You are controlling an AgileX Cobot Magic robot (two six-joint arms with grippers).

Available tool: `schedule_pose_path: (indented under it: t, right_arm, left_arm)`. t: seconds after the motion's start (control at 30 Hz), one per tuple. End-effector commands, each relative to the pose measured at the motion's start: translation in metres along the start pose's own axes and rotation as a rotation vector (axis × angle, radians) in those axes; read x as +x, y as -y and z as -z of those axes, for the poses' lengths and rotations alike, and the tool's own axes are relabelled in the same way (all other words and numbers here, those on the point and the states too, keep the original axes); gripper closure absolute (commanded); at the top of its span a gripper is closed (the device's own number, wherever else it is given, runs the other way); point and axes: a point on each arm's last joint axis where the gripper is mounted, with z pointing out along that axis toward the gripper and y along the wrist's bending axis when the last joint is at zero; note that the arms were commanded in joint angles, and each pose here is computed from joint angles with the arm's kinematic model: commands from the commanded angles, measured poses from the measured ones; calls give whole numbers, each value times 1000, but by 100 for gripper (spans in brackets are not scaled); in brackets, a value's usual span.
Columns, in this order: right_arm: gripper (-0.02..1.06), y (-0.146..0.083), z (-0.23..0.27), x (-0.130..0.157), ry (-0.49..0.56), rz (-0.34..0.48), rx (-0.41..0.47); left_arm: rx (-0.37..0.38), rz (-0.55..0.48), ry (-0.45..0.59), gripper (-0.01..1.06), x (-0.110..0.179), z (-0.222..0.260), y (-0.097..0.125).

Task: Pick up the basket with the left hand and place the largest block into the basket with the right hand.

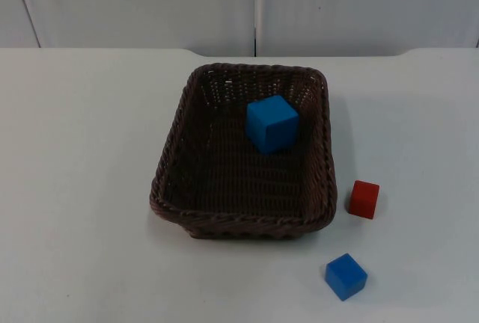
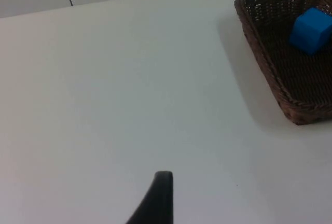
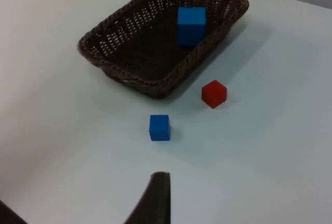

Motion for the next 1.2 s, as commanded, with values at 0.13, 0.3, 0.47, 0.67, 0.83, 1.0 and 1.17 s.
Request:
schedule_pose_path:
  t: [0.13, 0.3, 0.47, 0.67, 0.83, 1.0, 1.17]
  right_arm:
    - [20, -2, -1, 1, -2, 33, -28]
    - [20, -2, -1, 1, -2, 33, -28]
    - [15, -3, -1, 2, -2, 34, -33]
    - [-1, -3, -1, 2, -2, 34, -33]
    - [-1, -3, -1, 2, -2, 34, -33]
    - [-1, -3, -1, 2, -2, 34, -33]
    - [-1, -2, -1, 1, 0, 37, -28]
  left_arm:
    - [-1, 6, -2, 16, 1, 0, 0]
    - [-1, 6, -2, 16, 1, 0, 0]
    - [-1, 6, -2, 0, 1, 0, 0]
    - [-1, 6, -2, 0, 1, 0, 0]
    - [-1, 6, -2, 0, 1, 0, 0]
    - [-1, 6, -2, 0, 1, 0, 0]
    - [-1, 6, -2, 0, 1, 0, 0]
